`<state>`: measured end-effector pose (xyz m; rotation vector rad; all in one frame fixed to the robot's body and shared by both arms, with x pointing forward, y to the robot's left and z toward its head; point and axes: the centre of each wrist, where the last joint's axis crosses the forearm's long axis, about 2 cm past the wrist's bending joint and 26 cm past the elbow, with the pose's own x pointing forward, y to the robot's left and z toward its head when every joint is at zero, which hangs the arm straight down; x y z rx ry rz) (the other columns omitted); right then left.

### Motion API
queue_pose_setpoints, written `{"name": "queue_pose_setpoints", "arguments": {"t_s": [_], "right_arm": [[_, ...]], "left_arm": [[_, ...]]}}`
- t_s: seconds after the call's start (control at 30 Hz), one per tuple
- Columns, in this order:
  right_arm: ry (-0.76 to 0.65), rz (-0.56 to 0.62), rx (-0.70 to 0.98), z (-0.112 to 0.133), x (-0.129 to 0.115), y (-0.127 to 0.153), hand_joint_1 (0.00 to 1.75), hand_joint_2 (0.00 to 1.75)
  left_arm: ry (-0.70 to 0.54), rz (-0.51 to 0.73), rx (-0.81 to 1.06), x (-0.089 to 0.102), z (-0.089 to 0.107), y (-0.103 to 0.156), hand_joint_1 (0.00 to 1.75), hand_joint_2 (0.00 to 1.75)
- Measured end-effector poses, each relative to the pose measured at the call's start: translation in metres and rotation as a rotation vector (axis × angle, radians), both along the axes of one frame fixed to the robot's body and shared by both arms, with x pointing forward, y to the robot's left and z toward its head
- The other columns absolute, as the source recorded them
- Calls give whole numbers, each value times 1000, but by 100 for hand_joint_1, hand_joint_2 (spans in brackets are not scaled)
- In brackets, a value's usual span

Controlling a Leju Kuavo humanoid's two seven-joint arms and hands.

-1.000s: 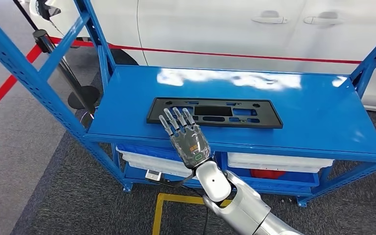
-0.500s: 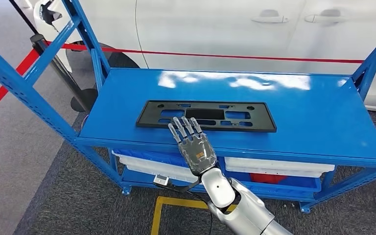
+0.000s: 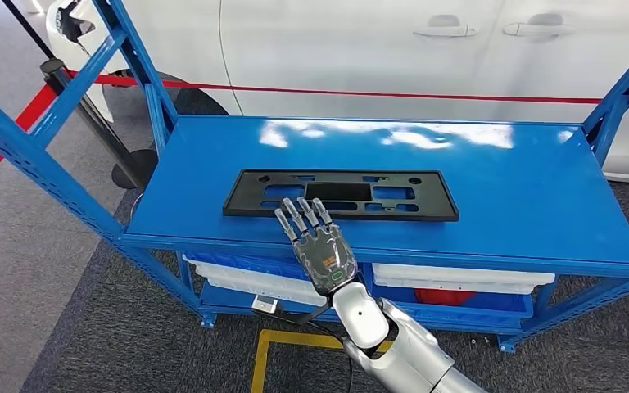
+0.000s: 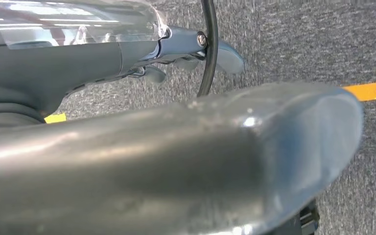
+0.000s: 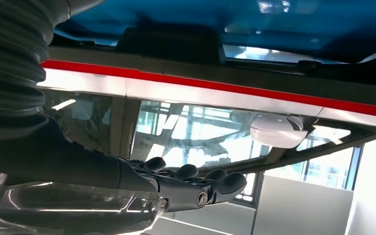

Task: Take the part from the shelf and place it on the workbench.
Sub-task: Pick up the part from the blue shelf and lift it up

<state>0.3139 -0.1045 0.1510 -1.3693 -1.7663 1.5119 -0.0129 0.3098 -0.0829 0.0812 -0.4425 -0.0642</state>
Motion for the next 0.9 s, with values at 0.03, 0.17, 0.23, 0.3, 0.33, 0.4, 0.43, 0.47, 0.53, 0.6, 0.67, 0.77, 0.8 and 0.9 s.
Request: {"name": "queue_pose_setpoints", "arguments": {"t_s": [0.03,0.17,0.23,0.3,0.33,0.4,0.43,0.47,0.53,0.6,0.67,0.77,0.8,0.9], "right_arm": [[0,0,0,0,0,0,0,175],[1,2,1,-1,-1,0,0,175],[5,3,3,-3,-2,0,0,175],[10,5,7,-6,-5,1,0,175],[12,7,10,-7,-6,1,0,175],[15,11,19,-9,-8,3,0,175],[16,13,22,-10,-9,3,0,175],[17,13,25,-11,-10,3,0,175],[18,14,26,-13,-10,3,0,175],[25,12,22,-16,-11,2,0,175],[39,8,15,-21,-14,0,0,175],[50,5,9,-24,-15,-1,0,175],[52,4,7,-25,-16,-1,0,175],[64,2,4,-29,-18,-2,0,175]], "left_arm": [[0,0,0,0,0,0,0,0],[-1,2,0,0,0,0,0,0],[1,6,0,0,0,0,0,0],[3,8,-2,-1,0,0,0,0],[4,9,-3,-1,0,1,0,0],[4,11,-4,-1,0,1,0,0],[4,11,-5,-1,0,1,0,0],[3,10,-7,-1,0,1,0,0],[3,9,-11,-2,0,-1,0,0],[2,9,-13,-3,0,-1,0,0],[4,8,-17,-4,0,-2,0,0],[7,7,-22,-6,-1,-4,0,0],[6,7,-22,-6,-1,-4,0,0],[1,7,-21,-3,-1,-3,0,0]]}}
